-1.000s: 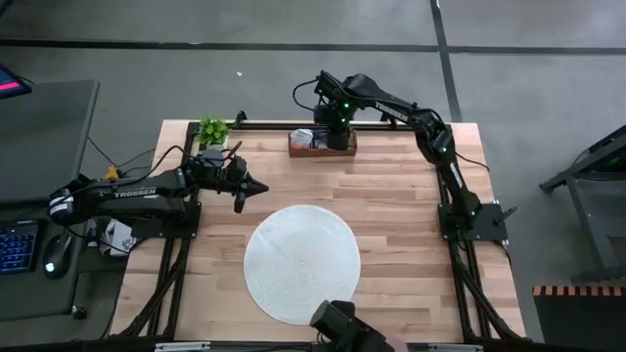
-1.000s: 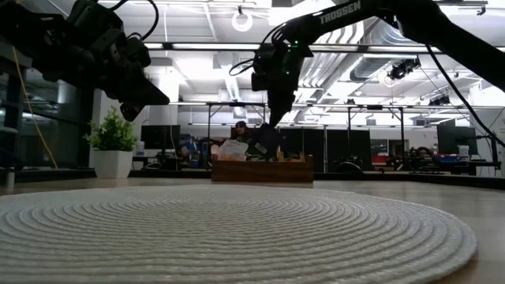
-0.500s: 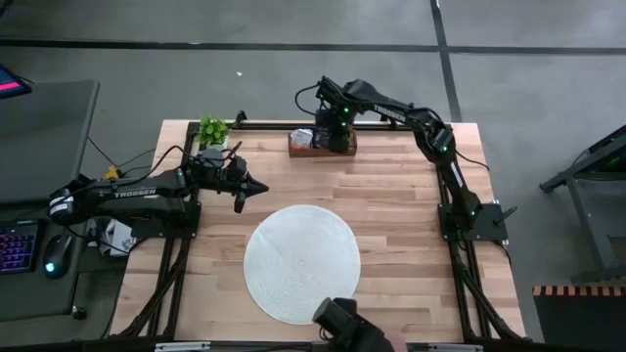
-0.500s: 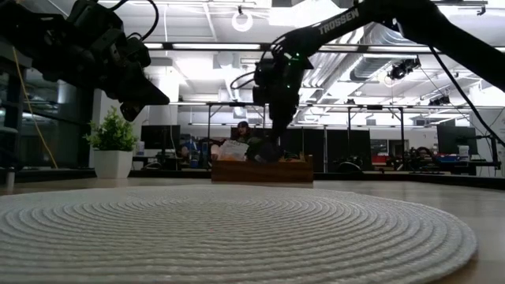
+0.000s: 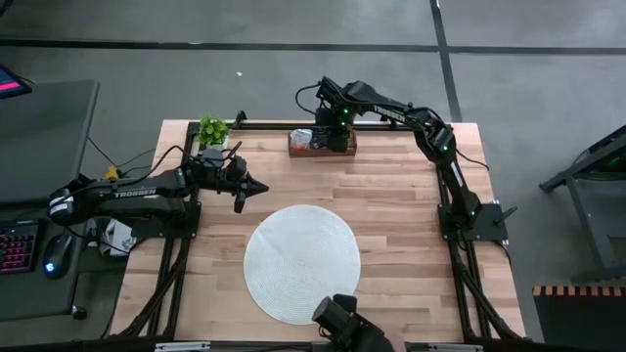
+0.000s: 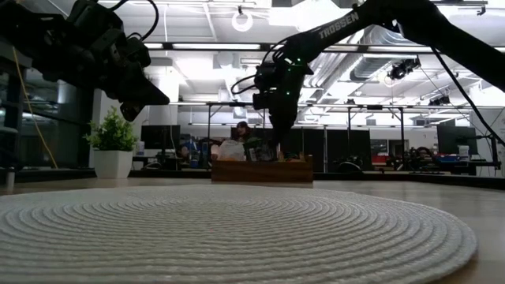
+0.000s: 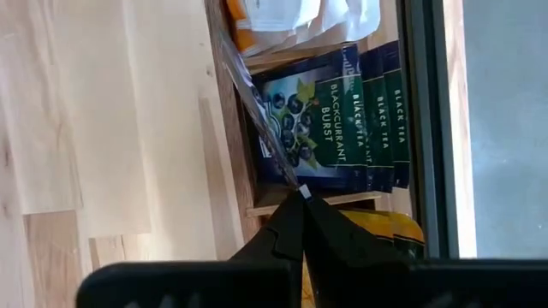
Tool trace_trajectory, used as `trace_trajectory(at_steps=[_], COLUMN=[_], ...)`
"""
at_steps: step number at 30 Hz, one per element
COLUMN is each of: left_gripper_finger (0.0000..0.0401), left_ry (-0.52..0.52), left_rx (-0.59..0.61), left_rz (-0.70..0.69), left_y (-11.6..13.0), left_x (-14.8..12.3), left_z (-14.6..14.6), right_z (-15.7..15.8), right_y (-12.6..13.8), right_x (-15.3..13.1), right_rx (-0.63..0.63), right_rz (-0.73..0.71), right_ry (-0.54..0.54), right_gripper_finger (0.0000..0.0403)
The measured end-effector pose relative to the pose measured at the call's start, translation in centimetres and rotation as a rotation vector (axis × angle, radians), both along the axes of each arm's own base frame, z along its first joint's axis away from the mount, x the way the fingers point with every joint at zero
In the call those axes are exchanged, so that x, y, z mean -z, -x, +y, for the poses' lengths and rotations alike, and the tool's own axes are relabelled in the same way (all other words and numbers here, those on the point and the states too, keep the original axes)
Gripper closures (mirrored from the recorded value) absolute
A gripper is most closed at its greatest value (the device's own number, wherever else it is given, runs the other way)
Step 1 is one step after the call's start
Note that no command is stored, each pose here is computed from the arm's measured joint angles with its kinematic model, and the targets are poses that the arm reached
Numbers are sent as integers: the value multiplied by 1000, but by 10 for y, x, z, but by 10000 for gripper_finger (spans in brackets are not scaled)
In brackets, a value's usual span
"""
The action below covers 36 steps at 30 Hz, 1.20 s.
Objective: Pick & Place Tea
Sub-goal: Put the blue tea bag into the middle section of the wooden organizer
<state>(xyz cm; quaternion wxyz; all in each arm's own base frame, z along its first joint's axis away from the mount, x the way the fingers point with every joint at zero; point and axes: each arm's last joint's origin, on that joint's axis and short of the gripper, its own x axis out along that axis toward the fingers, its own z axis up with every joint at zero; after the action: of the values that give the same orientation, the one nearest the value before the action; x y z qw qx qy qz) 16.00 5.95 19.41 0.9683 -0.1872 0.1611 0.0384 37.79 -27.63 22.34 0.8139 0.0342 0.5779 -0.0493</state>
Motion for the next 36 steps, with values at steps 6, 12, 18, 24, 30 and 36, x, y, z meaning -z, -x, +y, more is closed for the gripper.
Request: trace_trajectory(at_steps=[6, 12, 18, 24, 30, 36], left_gripper_finger=[401, 401, 401, 401, 401, 401], left_ry=[0, 0, 0, 0, 0, 0], left_rx=[0, 0, 0, 0, 0, 0], left_rz=[0, 0, 0, 0, 0, 0], left_y=[0, 0, 0, 0, 0, 0], left_x=[0, 0, 0, 0, 0, 0], left_z=[0, 0, 0, 0, 0, 0], right_z=[0, 0, 3, 8, 8, 9], right_y=[0, 2, 5, 4, -2, -6], right_x=[0, 1, -1, -9, -30, -44], right_rx=[5, 28, 30, 18, 41, 92], right_rz=[9, 51, 93, 107, 52, -77], right_ry=[5, 41, 44, 48, 98, -17], right_gripper_finger=[403, 403, 403, 403, 403, 403])
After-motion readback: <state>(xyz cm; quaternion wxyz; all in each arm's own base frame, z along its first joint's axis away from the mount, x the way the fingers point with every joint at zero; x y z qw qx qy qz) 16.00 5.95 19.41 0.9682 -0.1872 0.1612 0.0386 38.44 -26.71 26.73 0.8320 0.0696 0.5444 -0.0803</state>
